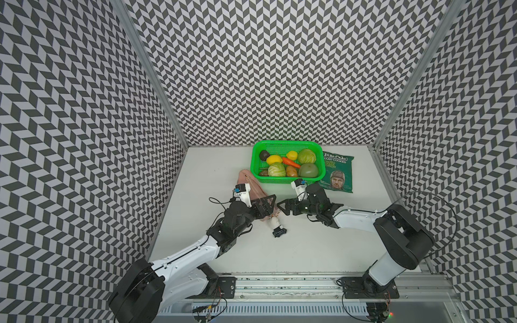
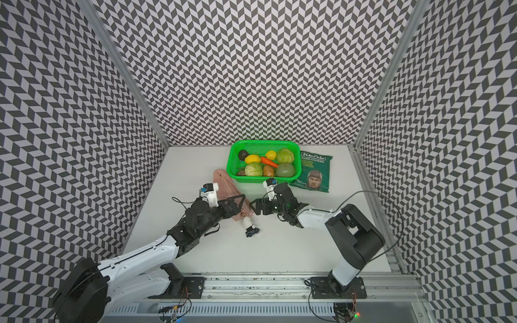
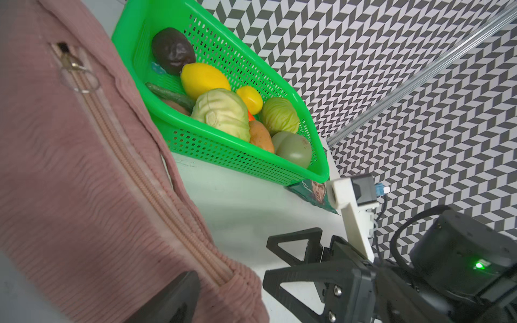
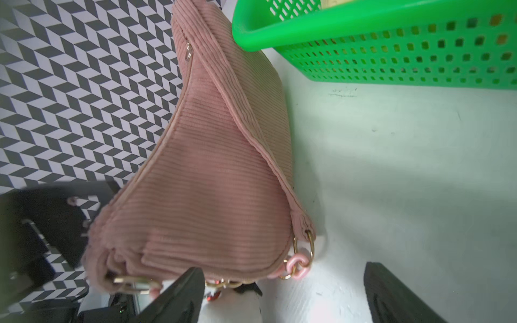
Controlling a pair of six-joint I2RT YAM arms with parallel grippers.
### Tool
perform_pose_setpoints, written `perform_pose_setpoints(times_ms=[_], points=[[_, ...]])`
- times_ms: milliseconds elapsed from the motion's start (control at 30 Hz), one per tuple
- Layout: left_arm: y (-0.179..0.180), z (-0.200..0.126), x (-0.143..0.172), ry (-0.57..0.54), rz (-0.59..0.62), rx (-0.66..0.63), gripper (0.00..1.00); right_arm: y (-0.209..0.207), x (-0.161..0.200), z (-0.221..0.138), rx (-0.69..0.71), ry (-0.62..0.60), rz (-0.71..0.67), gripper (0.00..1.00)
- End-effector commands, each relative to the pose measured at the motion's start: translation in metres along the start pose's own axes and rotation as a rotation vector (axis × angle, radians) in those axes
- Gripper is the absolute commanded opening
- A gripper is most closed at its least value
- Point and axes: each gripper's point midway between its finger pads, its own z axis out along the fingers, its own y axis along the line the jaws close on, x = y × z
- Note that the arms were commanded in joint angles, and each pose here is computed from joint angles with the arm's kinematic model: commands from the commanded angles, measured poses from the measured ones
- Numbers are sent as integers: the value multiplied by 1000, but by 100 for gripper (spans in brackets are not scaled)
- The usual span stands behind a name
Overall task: Remove the decoration from the bag
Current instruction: Adjust the bag at the center of the board, then pick up the bag from the center of the board.
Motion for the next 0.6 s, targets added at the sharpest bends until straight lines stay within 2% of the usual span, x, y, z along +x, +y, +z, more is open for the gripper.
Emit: perform_pose_setpoints(times_ms=[0, 167, 333, 400, 467, 567], points=[[-2, -5, 0, 36, 31, -12, 100, 8, -3, -20, -22, -42, -31, 92], [-17, -12, 6, 76, -15, 71, 96, 21, 2, -39, -72, -45, -37, 92], [-18, -16, 14, 91, -64, 109, 85, 38, 0, -44, -159, -46, -30, 92], [-16, -18, 16, 93, -70, 107, 81, 41, -1, -42, -179, -44, -21, 92], [-14, -18, 18, 95, -69, 106, 72, 43, -3, -41, -195, -48, -12, 92], [-11, -18, 21, 101, -65, 102, 66, 45, -5, -39, -214, -52, 0, 91]])
